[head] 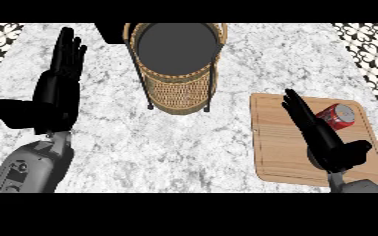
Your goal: Pick the cupcake from the cutting board and place it in the tiered basket
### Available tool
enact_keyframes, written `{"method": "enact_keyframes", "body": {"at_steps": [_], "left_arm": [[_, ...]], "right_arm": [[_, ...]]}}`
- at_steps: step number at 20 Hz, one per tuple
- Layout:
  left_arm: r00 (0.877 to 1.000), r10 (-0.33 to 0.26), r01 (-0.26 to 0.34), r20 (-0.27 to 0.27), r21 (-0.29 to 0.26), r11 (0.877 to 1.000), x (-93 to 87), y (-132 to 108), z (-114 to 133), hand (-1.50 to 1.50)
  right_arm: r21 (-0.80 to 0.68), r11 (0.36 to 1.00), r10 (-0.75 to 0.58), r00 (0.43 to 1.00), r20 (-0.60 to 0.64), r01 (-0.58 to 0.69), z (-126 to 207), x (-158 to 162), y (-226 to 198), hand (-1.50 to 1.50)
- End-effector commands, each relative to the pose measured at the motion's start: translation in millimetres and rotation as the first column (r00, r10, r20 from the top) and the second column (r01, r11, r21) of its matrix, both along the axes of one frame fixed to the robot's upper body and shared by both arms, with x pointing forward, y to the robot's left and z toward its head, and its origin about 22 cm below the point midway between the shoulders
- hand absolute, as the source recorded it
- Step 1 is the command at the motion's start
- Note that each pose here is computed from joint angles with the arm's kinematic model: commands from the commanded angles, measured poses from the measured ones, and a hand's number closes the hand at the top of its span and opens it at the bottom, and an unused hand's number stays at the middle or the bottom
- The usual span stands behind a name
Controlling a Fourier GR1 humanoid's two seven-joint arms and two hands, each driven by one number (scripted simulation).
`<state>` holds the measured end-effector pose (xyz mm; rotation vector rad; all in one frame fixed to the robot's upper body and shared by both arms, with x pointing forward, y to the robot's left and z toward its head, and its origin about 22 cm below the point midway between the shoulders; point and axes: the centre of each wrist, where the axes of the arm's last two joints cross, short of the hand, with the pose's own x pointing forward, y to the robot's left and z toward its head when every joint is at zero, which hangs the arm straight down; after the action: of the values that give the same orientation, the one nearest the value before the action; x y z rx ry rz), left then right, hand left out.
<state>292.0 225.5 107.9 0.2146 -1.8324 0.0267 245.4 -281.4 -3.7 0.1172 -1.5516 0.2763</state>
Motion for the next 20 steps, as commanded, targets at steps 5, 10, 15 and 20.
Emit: {"method": "enact_keyframes", "body": {"at_steps": [5,10,15,20], "left_arm": [[0.901,0.156,-0.135,-0.404,0.082,0.988,-47.9,39,-104,0.0],[0.836,0.157,-0.153,-0.525,0.05,0.987,-75.2,42,-135,0.0],[0.851,0.086,-0.084,-0.517,0.029,0.996,-84.1,31,-149,0.0],[0.859,0.076,-0.064,-0.506,0.043,0.997,-83.6,26,-151,0.0]], "right_arm": [[-0.098,0.85,-0.441,0.8,0.406,0.518,82,1,-108,1.5],[0.067,0.332,-0.931,0.316,0.184,0.941,52,-39,-169,-1.5],[0.146,0.307,-0.916,0.25,0.313,0.941,62,-106,-154,-1.5],[-0.151,0.459,-0.859,0.481,0.177,0.876,99,-125,-141,-1.5]]}}
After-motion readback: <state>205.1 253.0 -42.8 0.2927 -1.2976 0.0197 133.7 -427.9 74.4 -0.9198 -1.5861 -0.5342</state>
